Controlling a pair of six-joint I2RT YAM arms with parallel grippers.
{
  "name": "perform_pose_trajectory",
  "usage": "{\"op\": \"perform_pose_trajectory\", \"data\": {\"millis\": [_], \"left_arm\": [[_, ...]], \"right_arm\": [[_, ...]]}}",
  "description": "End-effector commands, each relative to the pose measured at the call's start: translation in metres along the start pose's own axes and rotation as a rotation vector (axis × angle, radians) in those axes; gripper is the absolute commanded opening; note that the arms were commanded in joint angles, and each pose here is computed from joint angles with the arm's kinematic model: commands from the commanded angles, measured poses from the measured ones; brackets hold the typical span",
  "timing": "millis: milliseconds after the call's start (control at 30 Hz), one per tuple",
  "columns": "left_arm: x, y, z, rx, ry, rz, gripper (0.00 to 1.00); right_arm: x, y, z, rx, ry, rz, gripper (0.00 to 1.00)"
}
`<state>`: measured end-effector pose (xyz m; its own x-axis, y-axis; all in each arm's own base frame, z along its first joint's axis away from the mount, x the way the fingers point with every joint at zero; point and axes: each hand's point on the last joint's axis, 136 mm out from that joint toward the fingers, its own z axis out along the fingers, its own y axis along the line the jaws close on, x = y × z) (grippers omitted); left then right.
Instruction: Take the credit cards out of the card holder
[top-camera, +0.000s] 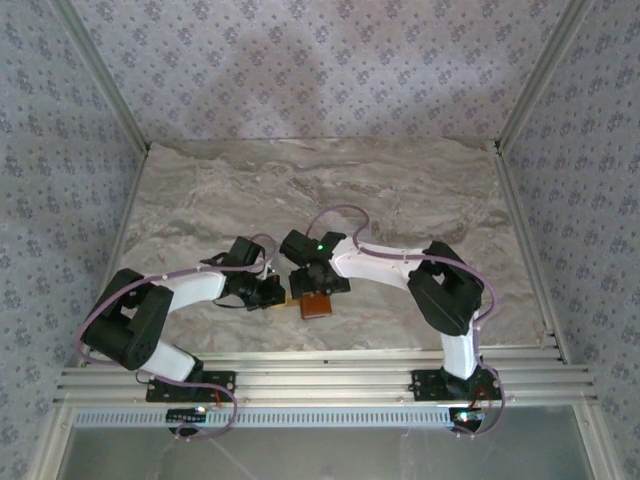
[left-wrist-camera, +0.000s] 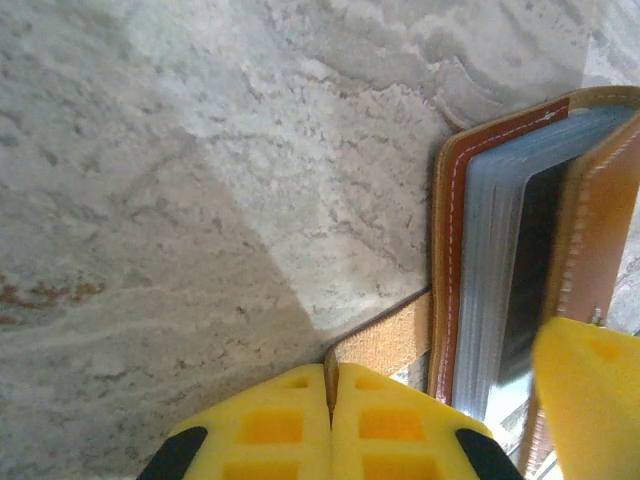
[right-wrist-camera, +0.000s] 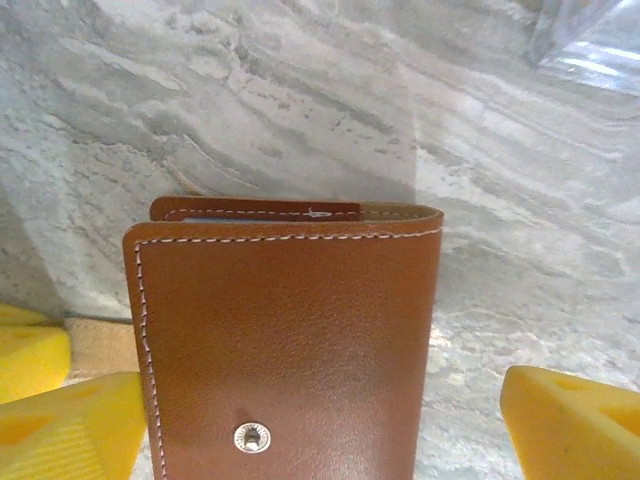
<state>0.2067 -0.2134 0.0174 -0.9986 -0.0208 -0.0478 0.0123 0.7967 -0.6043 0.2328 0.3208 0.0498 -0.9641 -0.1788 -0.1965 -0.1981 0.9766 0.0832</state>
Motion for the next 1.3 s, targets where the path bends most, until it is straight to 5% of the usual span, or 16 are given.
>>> {"op": "perform_pose_trajectory", "data": {"millis": [0,333,700,867,1100,1267], "left_arm": [[0.002,0.003,0.001,-0.023,0.024,0.009,0.00],[-0.001,0.000,-0.003,-0.033,0.028,0.026,0.00],[-0.001,-0.004,-0.006,-0.046,0.062,0.046,0.00],[-0.001,-0.003,-0.006,-0.065,0.069,0.042,0.00],[-0.009,-0.013,-0.021,-0.082,0.034,0.045,0.15],[-0.018,-0.031,-0.043,-0.092,-0.018,0.061,0.22]], "right_arm": [[0.001,-0.018,-0.018,0.058,-0.019,0.002,0.92],[0.002,-0.041,-0.036,0.066,-0.047,0.039,0.79],[0.013,-0.064,-0.036,0.038,-0.040,0.085,0.40],[0.016,-0.057,-0.031,-0.083,-0.032,0.123,0.23],[0.014,-0.061,-0.042,-0.096,-0.063,0.132,0.02],[0.012,-0.065,-0.050,-0.087,-0.091,0.144,0.00]]}}
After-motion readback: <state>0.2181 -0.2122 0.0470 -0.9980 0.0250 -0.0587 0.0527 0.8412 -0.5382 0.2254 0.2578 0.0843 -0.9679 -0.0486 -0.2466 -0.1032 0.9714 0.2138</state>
